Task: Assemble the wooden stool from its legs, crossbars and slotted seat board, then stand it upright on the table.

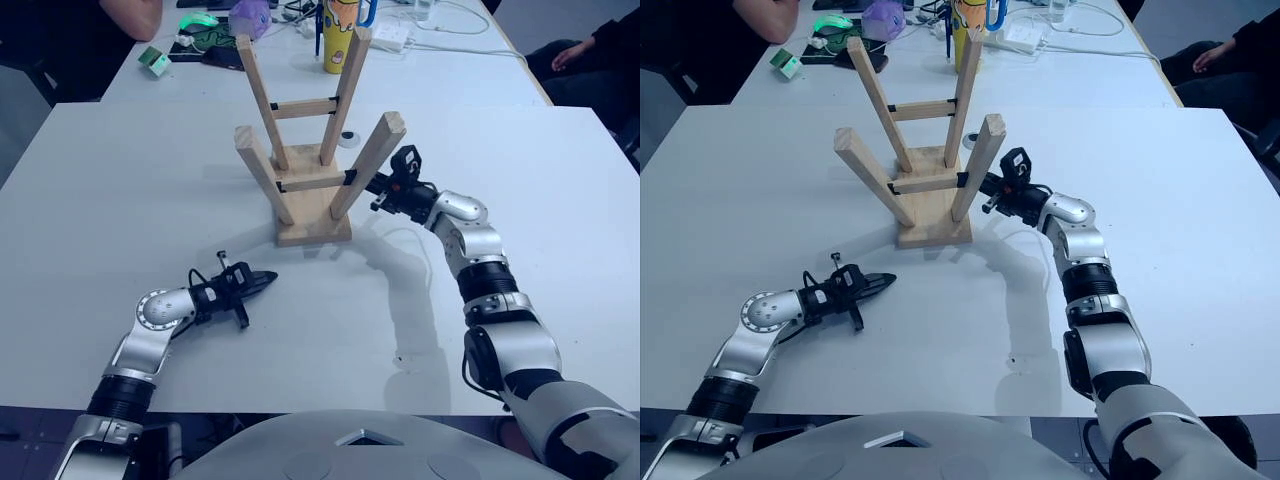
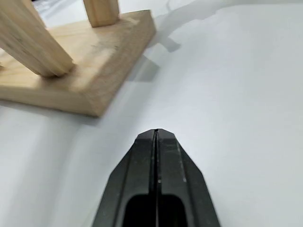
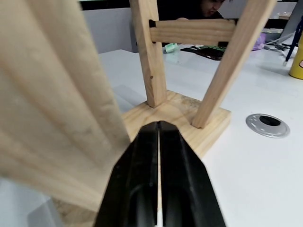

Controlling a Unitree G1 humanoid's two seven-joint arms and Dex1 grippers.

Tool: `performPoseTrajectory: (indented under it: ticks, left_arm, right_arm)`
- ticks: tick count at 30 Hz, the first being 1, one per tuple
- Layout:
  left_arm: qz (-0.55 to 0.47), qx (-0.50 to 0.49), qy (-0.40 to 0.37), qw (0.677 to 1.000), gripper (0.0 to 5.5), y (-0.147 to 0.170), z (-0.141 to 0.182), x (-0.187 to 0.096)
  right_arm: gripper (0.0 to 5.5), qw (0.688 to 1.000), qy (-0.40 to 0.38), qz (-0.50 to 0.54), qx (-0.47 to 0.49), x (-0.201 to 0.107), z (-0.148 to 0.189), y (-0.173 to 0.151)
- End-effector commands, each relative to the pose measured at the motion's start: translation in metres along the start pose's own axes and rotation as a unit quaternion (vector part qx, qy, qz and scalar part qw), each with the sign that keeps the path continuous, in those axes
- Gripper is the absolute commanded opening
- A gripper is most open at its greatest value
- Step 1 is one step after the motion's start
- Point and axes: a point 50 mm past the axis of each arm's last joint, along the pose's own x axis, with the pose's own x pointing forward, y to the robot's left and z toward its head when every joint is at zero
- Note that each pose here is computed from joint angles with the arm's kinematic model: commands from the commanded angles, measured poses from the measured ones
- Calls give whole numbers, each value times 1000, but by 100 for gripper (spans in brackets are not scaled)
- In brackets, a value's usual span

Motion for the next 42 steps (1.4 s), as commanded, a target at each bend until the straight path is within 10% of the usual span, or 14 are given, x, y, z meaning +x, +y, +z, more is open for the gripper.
performPoseTrajectory:
  ticks: [1,9,14,24,36,42]
  left_arm:
    - [52,36,32,997,1,14,0,21]
    - [110,61,47,991,1,36,7,34]
    - [120,49,41,991,1,30,9,40]
    - [174,31,45,983,1,9,15,48]
    - [269,-78,80,957,1,-19,4,21]
    - [265,-177,72,945,1,-41,4,33]
  right_arm:
    - [0,997,-5,61,-37,13,9,10]
    - [0,973,36,213,-82,30,-8,62]
    - [0,992,70,63,-83,34,-33,67]
    - [0,1000,0,-16,-5,-54,-10,138]
    - [0,939,150,-305,-46,-187,-71,95]
    - [0,909,127,-398,-22,-149,-89,56]
